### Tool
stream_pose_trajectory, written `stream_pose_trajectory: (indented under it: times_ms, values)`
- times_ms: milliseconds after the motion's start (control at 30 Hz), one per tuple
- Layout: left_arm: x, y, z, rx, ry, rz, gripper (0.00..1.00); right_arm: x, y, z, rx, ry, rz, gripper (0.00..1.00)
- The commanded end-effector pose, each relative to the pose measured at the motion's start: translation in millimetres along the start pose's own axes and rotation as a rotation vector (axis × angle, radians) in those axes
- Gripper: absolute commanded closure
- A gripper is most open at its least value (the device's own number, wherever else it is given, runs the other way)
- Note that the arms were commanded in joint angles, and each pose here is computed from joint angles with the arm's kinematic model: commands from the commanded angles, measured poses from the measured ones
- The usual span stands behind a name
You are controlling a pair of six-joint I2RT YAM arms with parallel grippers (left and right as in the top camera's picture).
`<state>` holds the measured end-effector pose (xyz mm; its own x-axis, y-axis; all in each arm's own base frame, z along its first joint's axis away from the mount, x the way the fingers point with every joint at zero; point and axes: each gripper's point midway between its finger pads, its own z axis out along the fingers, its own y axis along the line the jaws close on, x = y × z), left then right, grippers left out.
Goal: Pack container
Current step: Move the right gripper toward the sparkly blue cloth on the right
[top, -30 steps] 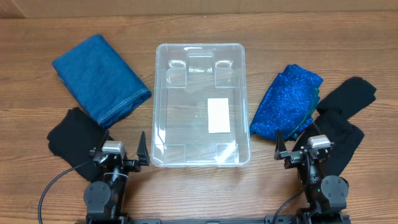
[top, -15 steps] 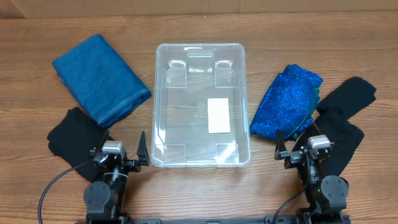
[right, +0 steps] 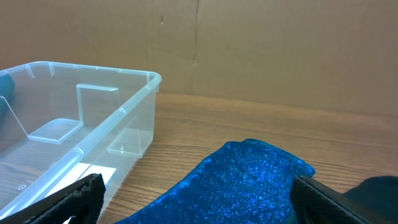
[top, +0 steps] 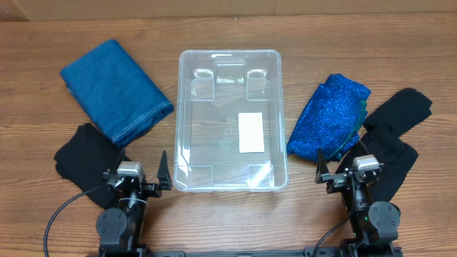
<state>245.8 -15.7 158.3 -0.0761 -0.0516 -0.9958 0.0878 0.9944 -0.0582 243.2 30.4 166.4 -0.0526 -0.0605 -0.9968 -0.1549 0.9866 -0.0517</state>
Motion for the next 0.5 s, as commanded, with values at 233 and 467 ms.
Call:
stream_pose_trajectory:
  times_ms: [233,467]
  values:
    - [-41.8,-3.1,-12.4,0.004,-0.046,-0.176,0.0,-31.4,-14.6,-5.7,0.071,-0.058,0.286,0.0]
    - [-120.4,5.1,-32.7,-0.091,0.05,-0.129,0.0,-85.9,-34.3,2.1,0.178,0.101,0.312,0.0]
